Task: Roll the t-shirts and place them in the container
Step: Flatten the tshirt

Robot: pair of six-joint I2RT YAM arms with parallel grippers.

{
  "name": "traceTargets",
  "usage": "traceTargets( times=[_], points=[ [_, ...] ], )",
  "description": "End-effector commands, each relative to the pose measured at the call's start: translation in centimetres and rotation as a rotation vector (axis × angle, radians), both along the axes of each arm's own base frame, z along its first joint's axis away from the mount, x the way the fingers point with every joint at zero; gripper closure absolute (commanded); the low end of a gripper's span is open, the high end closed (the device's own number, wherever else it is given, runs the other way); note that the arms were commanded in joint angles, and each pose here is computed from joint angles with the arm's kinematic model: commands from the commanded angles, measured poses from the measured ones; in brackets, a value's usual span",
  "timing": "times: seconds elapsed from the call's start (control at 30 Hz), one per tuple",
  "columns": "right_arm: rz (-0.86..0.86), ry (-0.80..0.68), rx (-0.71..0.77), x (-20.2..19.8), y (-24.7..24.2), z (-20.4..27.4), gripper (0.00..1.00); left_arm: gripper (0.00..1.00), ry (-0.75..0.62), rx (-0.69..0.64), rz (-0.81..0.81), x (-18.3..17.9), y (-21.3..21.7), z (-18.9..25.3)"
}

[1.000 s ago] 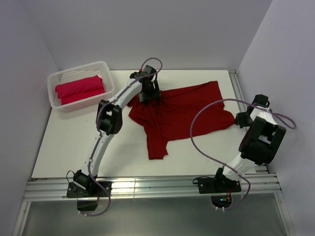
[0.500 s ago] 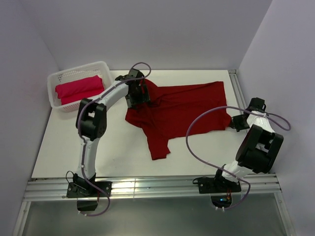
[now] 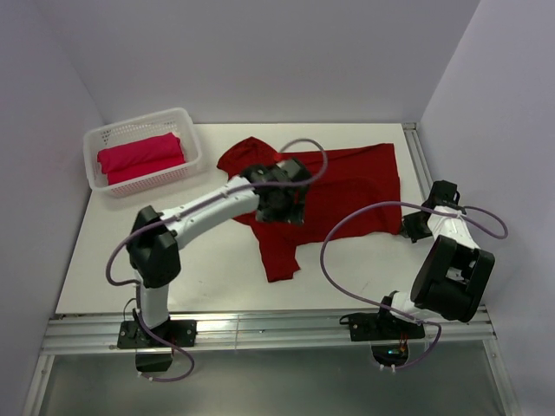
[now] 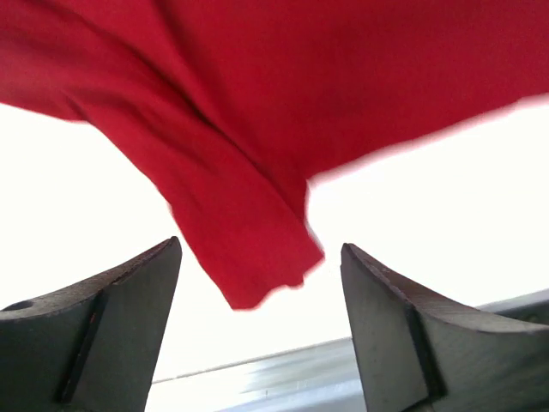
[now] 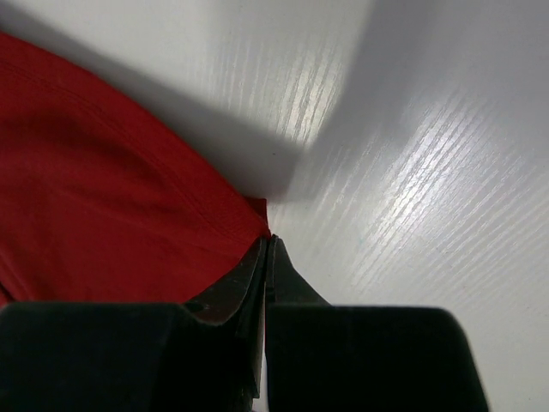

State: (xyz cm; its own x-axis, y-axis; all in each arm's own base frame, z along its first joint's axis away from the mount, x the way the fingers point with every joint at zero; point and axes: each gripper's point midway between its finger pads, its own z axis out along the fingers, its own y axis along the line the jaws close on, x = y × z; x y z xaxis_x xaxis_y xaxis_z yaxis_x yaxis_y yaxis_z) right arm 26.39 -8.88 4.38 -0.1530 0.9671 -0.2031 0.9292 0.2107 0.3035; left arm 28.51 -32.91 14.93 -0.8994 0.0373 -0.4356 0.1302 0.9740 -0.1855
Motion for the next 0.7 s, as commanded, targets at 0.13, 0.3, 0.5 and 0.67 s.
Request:
traceTargets(
  times=[0.13,0.3,0.5,0.67],
  points=[
    [0.006,-0.030,-0.046,0.0,-0.2,0.6,1.00,0.24,0.049,0.158,-0.043,-6.2,-4.1,-3.7],
    [0.011,-0.029,-0.047,0.1,-0.2,0.4,1.00,0.31,0.057,0.202,-0.048,-7.3,-5.5,-6.1],
    [0.008,-0.036,-0.043,0.2,-0.1,0.3,1.00,0.42,0.058,0.233,-0.081,-8.1,-6.3,-8.5],
    [0.012,-0.028,-0.039,0.4,-0.2,0.1,1.00,0.47,0.064,0.229,-0.115,-9.4,-7.3,-9.2]
  ],
)
